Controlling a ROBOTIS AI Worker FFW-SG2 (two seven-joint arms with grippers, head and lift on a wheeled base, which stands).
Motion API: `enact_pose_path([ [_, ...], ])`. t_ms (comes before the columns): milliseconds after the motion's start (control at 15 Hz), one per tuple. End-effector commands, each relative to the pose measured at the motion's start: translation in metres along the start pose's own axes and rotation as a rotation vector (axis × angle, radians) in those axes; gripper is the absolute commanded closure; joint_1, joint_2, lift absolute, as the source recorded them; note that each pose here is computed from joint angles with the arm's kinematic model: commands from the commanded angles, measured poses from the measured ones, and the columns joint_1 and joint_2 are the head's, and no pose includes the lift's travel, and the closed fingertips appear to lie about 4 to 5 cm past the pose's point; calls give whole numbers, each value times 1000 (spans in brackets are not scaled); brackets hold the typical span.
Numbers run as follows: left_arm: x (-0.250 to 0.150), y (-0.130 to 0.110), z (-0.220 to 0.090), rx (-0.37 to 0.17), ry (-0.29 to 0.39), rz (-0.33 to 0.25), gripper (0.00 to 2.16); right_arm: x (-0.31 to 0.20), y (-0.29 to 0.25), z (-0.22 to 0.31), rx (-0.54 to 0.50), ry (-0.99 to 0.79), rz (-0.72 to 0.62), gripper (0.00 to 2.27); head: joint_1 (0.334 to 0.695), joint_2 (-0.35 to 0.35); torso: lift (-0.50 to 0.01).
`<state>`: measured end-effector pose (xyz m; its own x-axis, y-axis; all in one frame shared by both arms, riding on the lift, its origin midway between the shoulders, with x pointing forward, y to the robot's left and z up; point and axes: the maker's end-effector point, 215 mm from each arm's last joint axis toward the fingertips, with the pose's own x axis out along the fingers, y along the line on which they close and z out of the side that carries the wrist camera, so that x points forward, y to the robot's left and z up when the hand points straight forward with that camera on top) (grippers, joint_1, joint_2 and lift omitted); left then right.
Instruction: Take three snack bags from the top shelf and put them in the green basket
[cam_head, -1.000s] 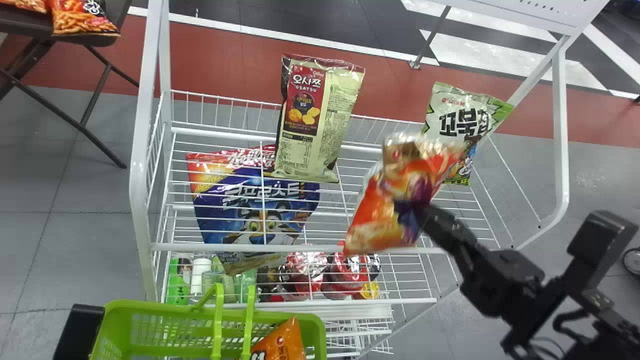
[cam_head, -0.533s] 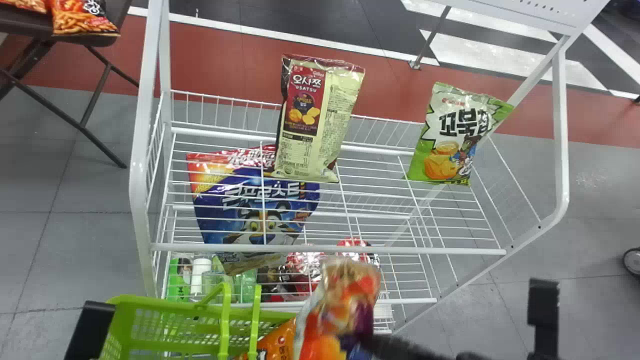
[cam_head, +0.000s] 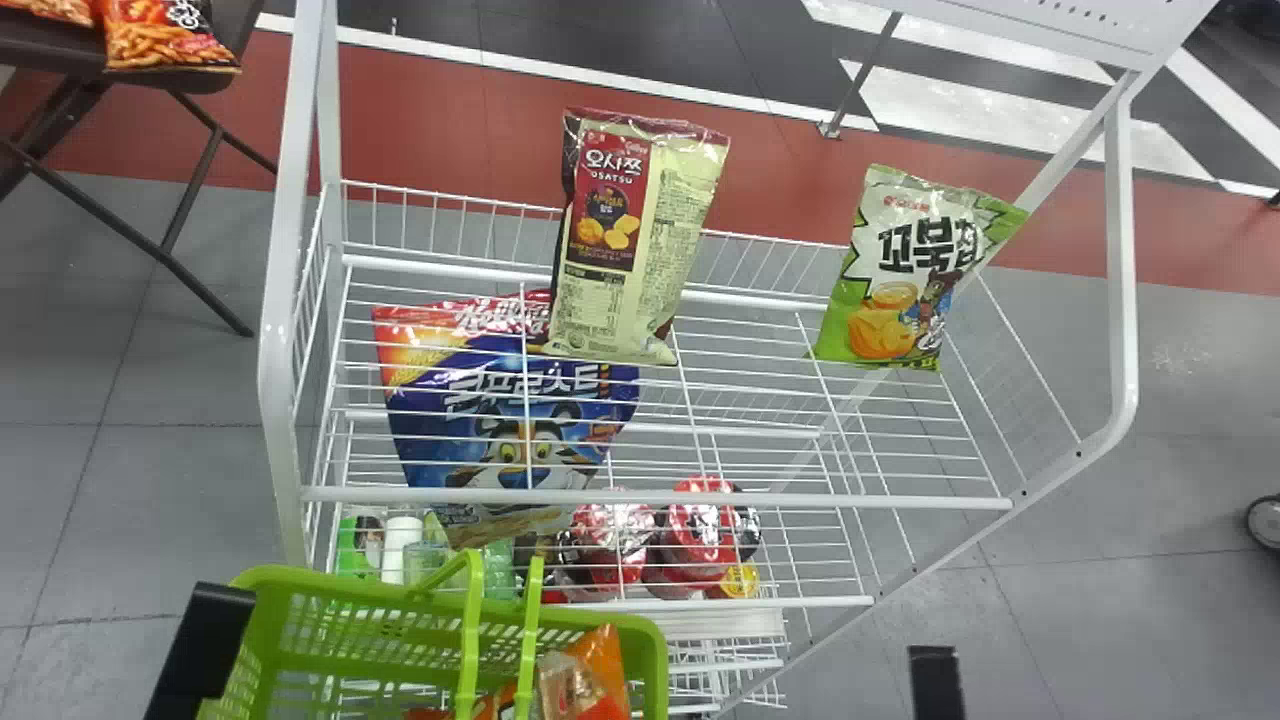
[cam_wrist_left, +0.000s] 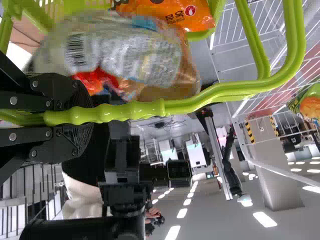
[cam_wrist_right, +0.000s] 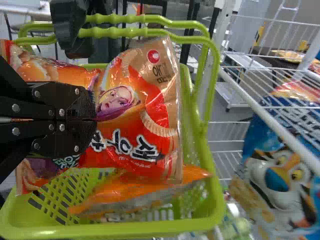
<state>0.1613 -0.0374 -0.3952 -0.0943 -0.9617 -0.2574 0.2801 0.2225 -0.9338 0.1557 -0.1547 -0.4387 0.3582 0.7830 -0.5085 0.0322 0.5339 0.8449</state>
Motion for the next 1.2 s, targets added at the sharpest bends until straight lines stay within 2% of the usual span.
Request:
enact_pose_path([
  [0, -1, -4, 0, 11, 2, -2, 1544, 21, 7, -6, -21, 22, 31, 2020, 695, -350, -28],
  [133, -1, -7, -2, 16, 6, -5, 1544, 33, 6, 10, -98, -20, 18, 1949, 695, -350, -28],
  [200, -1, -8, -4, 15, 7, -6, 1544, 37, 4, 20, -137, -45, 8, 1399, 695, -350, -28],
  [267, -1, -8, -4, 15, 7, -8, 1544, 41, 1, 37, -195, -91, -8, 448, 695, -350, -28],
  [333, -1, -9, -5, 15, 7, -8, 1544, 42, -3, 48, -245, -122, -35, -2, 695, -350, -28],
  [667, 2, -9, -7, 17, 16, -4, 1544, 11, -10, 99, -385, -272, -104, 46, 695, -350, -28],
  [867, 7, -10, -10, 21, 26, -1, 1544, -34, 24, 174, -648, -537, -136, 46, 695, -350, -28],
  [1133, 7, -7, -13, 12, 29, 4, 1544, -102, 39, 277, -820, -838, -271, 49, 695, -350, -28],
])
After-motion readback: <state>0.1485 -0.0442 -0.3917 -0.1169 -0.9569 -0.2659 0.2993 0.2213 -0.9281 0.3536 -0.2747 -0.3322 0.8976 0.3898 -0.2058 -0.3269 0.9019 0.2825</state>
